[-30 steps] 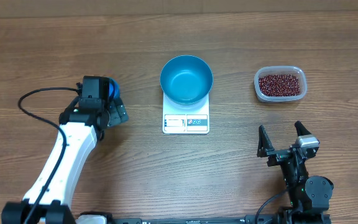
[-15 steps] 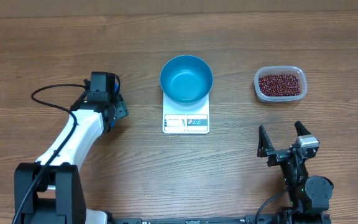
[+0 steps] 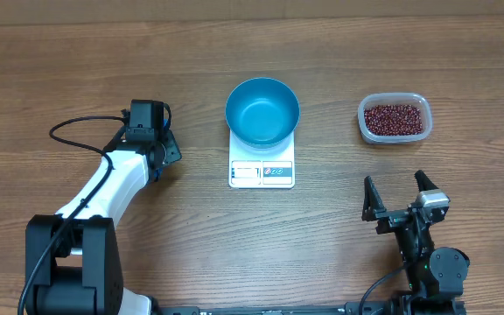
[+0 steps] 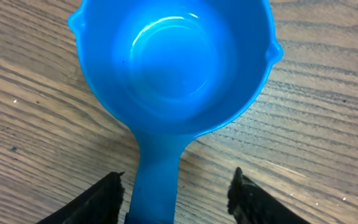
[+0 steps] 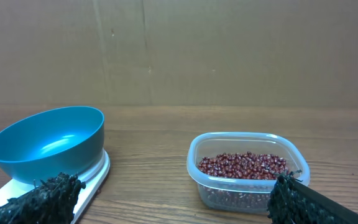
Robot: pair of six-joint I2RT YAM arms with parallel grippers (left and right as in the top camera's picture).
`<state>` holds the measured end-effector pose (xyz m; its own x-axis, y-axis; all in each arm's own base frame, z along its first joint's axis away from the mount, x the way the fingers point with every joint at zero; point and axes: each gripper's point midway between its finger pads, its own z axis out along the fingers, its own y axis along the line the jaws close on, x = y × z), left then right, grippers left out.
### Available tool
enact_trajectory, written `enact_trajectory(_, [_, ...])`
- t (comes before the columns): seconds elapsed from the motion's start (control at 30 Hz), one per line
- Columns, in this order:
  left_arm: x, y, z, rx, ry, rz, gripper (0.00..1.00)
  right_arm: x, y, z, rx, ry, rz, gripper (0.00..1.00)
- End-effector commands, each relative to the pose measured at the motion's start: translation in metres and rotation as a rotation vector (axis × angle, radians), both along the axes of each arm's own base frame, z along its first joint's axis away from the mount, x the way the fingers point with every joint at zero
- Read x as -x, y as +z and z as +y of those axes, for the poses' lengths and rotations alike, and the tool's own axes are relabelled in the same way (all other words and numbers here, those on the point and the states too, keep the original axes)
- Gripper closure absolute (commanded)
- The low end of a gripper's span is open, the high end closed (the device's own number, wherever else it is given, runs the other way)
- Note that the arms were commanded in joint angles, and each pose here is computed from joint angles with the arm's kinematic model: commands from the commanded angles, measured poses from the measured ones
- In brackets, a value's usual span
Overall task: Scoop item into bowl and weigh 150g on scale
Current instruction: 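Close the left gripper on the blue scoop handle and lift it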
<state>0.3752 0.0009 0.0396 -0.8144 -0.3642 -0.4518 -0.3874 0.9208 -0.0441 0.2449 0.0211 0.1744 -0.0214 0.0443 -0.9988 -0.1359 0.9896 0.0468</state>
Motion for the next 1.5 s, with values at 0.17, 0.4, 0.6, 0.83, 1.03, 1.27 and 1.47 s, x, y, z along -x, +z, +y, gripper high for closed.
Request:
enact_trajectory(0.17, [-0.008, 0.006, 0.005, -0.012, 0.020, -0.023, 0.46, 0.000, -0.002, -0.003, -0.003, -0.016, -0.002, 0.00])
enact_trajectory(0.4, [-0.010, 0.006, 0.005, -0.014, 0.023, -0.030, 0.47, 0.000, -0.002, -0.003, -0.003, -0.016, -0.002, 0.00])
enact_trajectory(0.6, [-0.007, -0.004, 0.008, -0.023, 0.050, -0.005, 0.50, 0.000, -0.002, -0.003, -0.003, -0.016, -0.002, 0.00])
enact_trajectory(0.83, [-0.007, -0.009, 0.009, -0.024, 0.054, 0.008, 0.50, 0.000, -0.002, -0.003, -0.003, -0.016, -0.002, 0.00])
enact_trajectory(1.03, [-0.007, -0.009, 0.009, -0.013, 0.085, 0.002, 0.55, 0.000, -0.002, -0.003, -0.003, -0.016, -0.002, 0.00])
enact_trajectory(1.27, [-0.007, -0.009, 0.009, -0.010, 0.091, 0.001, 0.65, 0.000, -0.002, -0.003, -0.003, -0.016, -0.002, 0.00])
enact_trajectory(1.47, [-0.010, -0.005, 0.008, -0.001, 0.087, -0.005, 0.71, 0.000, -0.002, -0.003, -0.003, -0.016, -0.002, 0.00])
